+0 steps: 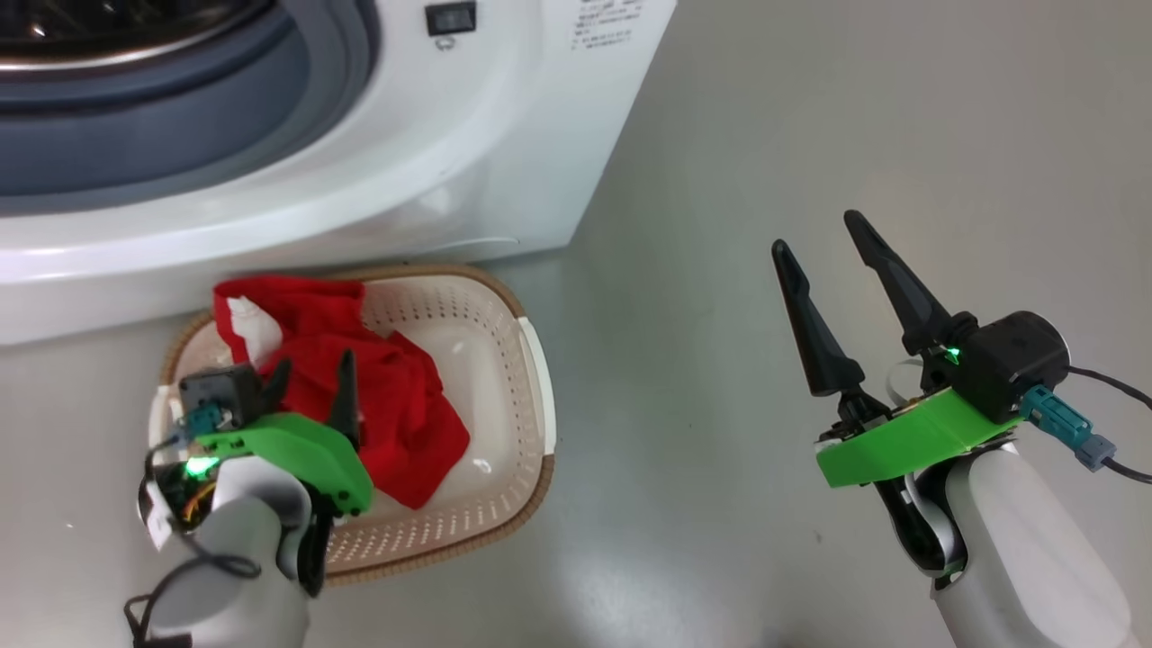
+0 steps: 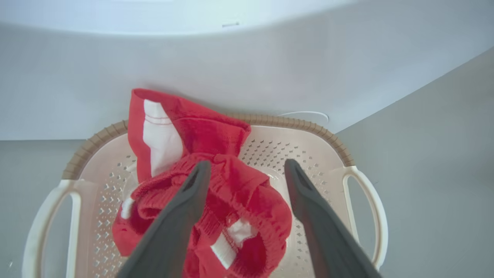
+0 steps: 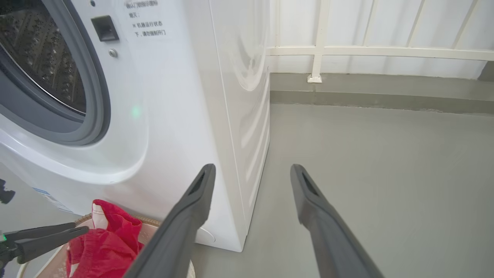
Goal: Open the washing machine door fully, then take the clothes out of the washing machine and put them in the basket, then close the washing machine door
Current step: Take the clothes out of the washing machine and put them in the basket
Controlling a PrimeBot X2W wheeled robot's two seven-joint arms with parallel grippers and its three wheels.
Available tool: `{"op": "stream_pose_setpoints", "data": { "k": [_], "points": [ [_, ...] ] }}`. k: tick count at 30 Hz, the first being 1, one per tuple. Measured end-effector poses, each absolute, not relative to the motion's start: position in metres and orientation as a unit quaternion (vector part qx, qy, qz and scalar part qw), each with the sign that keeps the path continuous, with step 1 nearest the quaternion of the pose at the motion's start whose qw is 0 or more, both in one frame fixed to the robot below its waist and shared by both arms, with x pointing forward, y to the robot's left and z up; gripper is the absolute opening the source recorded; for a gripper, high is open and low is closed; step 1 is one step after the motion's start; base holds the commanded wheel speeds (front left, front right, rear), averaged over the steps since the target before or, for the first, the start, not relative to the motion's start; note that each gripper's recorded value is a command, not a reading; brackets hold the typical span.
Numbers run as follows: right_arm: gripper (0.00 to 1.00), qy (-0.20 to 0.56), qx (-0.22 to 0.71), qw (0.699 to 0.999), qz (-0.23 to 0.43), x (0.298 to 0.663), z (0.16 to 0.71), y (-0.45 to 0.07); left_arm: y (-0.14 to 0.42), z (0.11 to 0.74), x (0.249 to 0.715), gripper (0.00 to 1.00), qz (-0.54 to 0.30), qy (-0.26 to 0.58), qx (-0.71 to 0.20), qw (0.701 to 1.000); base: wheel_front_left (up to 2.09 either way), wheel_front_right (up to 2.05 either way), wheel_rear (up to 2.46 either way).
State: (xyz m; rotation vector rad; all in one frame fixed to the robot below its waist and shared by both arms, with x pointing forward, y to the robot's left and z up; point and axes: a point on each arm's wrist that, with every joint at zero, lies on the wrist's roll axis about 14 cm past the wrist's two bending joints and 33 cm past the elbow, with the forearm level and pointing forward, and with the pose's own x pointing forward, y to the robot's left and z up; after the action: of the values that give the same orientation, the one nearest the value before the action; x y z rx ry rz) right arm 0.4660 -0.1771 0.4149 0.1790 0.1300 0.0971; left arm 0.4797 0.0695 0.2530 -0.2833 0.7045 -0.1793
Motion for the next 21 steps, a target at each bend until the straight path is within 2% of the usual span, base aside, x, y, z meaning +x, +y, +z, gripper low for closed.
{"op": "stream_pose_setpoints", "data": {
  "k": [12, 21],
  "points": [
    [1.0, 0.036, 0.096, 0.994, 0.05, 0.447, 0.446, -0.174, 0.109, 0.346, 0.475, 1.0, -0.058, 0.192, -0.128, 0.971, 0.0, 0.0, 0.0],
    [1.0, 0.003, 0.088, 0.995, 0.046, 0.439, 0.473, -0.176, 0.128, 0.401, 0.461, 1.0, -0.049, 0.115, -0.109, 0.986, 0.0, 0.0, 0.0]
  ]
}}
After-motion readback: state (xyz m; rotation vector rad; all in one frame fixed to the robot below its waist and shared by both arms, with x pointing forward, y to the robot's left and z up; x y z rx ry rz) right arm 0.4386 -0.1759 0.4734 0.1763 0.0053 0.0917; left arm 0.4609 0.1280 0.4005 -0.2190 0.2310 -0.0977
